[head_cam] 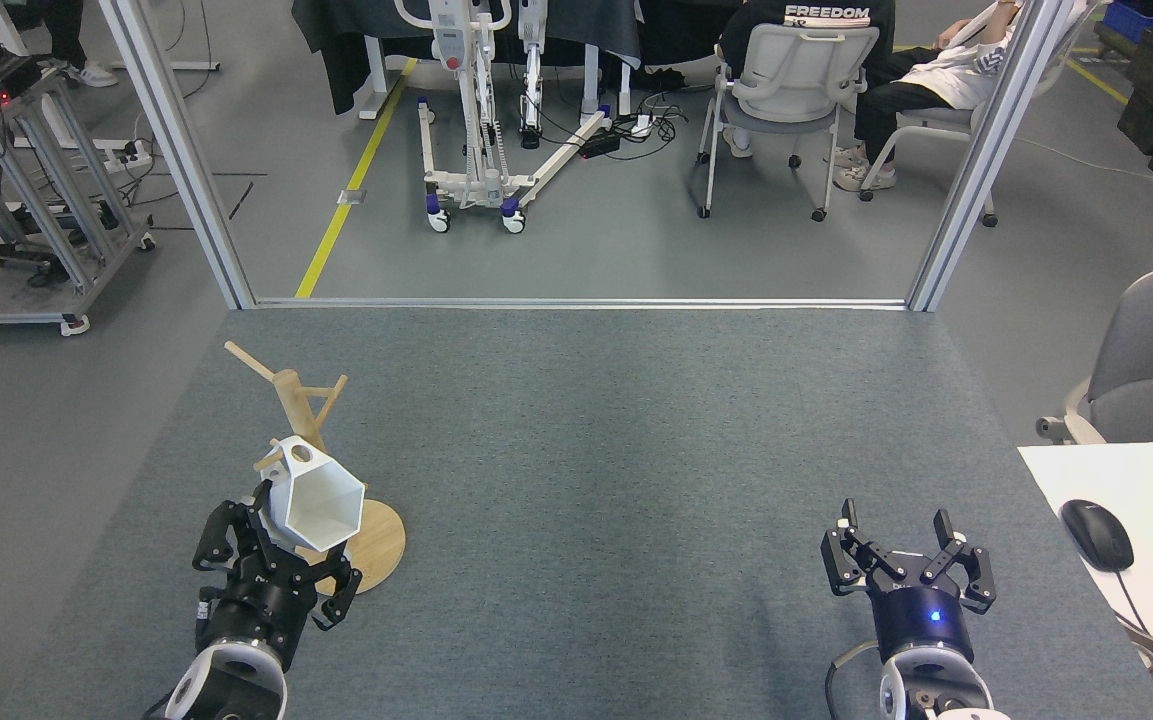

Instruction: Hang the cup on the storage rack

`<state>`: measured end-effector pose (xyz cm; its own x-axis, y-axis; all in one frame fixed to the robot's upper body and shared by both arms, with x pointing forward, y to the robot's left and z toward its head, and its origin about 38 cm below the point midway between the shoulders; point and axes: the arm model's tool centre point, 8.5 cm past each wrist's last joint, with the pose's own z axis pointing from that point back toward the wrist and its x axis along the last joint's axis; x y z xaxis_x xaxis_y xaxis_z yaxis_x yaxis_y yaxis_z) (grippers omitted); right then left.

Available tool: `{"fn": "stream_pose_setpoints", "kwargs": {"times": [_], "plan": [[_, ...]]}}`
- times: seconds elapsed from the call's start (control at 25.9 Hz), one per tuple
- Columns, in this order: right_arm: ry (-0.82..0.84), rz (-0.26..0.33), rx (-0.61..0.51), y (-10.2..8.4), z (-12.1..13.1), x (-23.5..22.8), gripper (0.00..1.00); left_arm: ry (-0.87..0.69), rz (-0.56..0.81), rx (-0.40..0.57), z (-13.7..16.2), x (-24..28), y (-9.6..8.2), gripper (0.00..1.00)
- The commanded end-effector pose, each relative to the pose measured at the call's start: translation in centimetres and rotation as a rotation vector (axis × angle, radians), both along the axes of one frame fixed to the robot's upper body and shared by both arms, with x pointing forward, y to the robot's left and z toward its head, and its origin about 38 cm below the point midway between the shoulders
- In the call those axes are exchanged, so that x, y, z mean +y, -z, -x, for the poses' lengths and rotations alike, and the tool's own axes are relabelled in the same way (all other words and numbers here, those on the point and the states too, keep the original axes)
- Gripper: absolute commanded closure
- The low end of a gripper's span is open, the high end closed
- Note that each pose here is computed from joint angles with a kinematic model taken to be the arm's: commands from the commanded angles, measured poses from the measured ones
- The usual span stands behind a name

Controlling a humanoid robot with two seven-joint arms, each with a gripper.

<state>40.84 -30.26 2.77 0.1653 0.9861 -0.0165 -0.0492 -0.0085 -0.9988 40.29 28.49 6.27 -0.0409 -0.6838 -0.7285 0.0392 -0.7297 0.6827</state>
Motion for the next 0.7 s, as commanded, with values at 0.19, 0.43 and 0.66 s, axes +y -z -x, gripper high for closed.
{"fn": "stream_pose_setpoints", "kwargs": {"times": [0.19, 0.43, 0.66], "plan": [[-0.002, 0.001, -0.006, -0.1, -0.1, 0.1, 0.01, -0.034, 0.006, 0.103, 1.6, 0.6, 3.9, 0.01], [-0.009, 0.019, -0.04, -1.3, -0.6, 0.4, 0.01, -0.215, 0.063, 0.022, 4.7, 4.8, 3.1, 0.01], [0.043, 0.038, -0.089, -3.6, -2.0, -0.2, 0.01, -0.272, 0.405, -0.282, 6.6, 6.8, -2.5, 0.01]]}}
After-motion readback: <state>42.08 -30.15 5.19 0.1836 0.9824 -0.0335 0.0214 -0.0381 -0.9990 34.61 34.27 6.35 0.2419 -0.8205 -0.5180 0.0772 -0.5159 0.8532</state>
